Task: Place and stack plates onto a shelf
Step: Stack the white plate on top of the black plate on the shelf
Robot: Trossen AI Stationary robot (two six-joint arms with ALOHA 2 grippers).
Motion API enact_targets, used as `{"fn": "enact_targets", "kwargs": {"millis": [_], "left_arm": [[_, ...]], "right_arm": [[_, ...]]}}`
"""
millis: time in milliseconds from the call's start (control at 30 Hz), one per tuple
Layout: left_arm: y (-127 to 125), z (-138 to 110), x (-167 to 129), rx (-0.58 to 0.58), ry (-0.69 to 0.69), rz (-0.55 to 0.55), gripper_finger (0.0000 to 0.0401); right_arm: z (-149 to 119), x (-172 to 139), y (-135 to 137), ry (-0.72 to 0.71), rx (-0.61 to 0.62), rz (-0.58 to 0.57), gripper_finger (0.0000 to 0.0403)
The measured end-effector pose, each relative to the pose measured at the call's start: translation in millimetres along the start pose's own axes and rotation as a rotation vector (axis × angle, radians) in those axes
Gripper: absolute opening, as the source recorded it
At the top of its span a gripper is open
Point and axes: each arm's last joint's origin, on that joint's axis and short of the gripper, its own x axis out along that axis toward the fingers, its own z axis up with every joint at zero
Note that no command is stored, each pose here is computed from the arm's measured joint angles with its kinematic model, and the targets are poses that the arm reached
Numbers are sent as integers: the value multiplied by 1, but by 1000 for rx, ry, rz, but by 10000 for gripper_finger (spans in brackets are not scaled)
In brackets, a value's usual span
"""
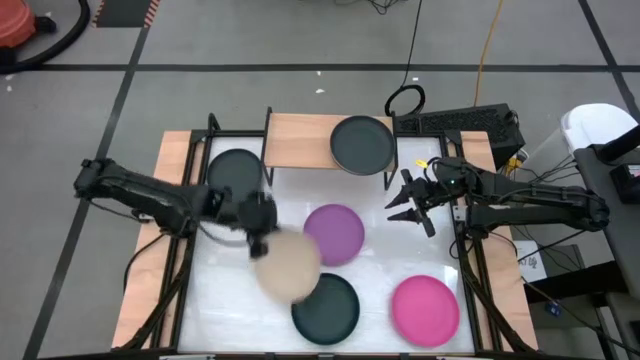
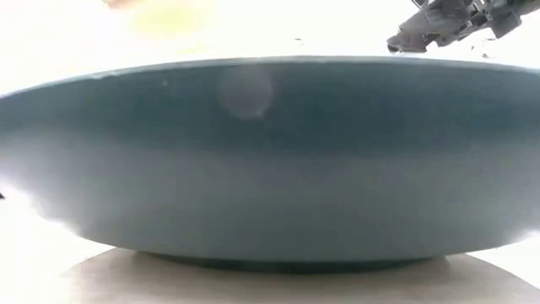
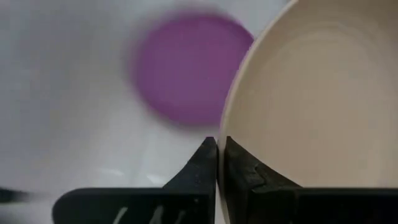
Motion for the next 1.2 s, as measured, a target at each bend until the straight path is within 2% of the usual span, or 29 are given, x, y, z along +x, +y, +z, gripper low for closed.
{"fn": "enact_targets", "kwargs": {"millis": [133,233,367,567,833,1033,1200], "left_arm": [[31,38,-21,-81,-151,140,9],[56,68,-31,-130,-243,216,8],[87,99,-39,-130,-284,300,8],[130,148,-39,-129,-340,261,8],[187,194,-2,-155,-343,173,8],[220,208,28,-188,-327,137,11],[240,204,49,-234,-289,138,19]], "right_arm": [[-4,0,0,32,17,2,132],[-14,3,1,33,-17,20,132],[-35,6,3,20,-38,37,132],[-52,3,5,-41,-46,37,132],[-47,-7,10,-110,-70,36,132],[-46,-9,11,-121,-61,37,132],[-46,-9,11,-119,-45,38,132]]}}
